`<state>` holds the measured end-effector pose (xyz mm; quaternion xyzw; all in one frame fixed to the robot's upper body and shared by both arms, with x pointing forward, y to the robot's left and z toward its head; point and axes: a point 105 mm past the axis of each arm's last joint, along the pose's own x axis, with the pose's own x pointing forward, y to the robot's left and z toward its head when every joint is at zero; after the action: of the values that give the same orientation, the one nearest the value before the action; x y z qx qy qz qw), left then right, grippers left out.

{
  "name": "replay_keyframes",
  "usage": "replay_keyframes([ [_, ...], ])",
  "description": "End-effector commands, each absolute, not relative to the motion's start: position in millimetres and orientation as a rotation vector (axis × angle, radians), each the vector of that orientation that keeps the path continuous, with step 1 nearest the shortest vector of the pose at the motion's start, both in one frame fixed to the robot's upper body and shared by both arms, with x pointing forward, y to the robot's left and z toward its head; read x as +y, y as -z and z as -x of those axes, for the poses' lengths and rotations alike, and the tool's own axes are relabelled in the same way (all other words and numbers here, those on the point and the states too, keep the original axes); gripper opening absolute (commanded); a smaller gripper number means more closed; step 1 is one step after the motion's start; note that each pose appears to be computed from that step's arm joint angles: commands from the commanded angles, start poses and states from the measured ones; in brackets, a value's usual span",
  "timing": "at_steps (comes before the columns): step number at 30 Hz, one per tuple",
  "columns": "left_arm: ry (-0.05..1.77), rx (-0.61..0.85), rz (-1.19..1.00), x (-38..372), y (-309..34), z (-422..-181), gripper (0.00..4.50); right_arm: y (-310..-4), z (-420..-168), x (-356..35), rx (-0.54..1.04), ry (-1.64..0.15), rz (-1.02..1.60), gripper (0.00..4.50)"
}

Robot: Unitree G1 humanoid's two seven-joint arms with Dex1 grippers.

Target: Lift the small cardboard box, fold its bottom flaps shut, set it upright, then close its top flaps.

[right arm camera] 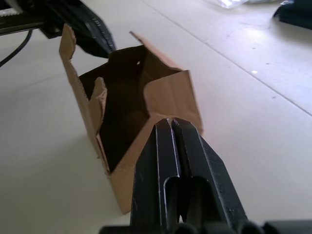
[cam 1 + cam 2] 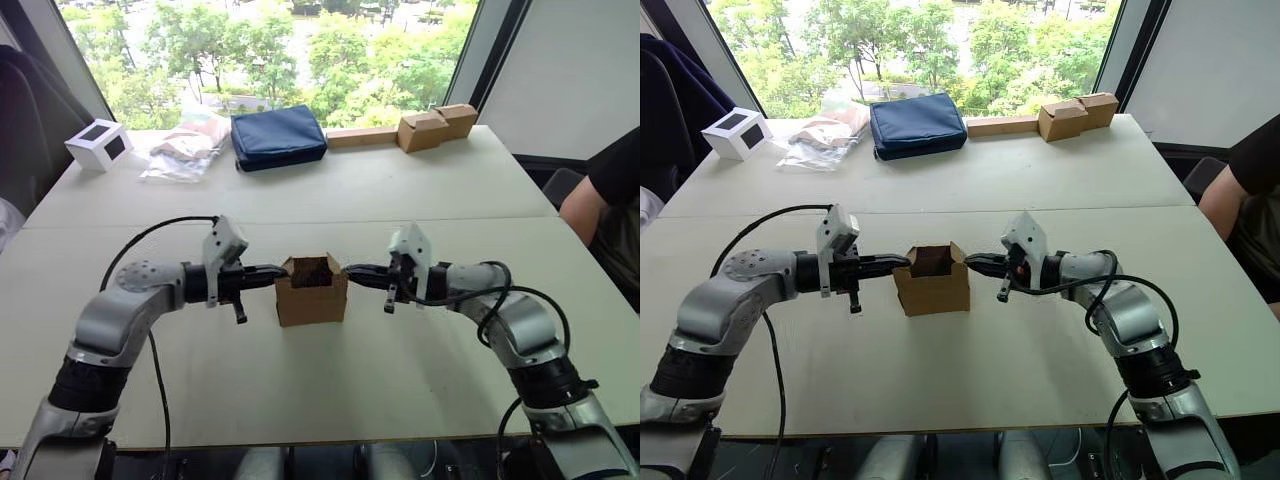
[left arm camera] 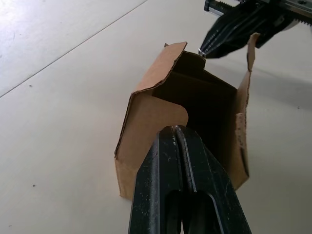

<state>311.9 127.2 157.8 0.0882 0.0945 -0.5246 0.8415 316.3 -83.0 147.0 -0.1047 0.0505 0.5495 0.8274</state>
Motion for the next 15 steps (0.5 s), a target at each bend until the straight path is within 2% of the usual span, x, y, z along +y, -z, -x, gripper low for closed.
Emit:
replay_keyframes([
  [1, 1.131, 0.164, -0.226, 120.3, -161.7, -314.1, 0.03, -156.1, -318.8, -75.1, 0.054, -1.188, 0.246, 0.0],
  [11, 1.112, 0.151, -0.28, 117.6, -152.5, -327.2, 0.03, -146.5, -313.3, -64.9, 0.105, -1.266, 0.256, 0.0],
  [15, 1.11, 0.136, -0.275, 119.4, -156.5, -328.9, 0.03, -151.6, -319.3, -68.7, 0.091, -1.242, 0.26, 0.0],
])
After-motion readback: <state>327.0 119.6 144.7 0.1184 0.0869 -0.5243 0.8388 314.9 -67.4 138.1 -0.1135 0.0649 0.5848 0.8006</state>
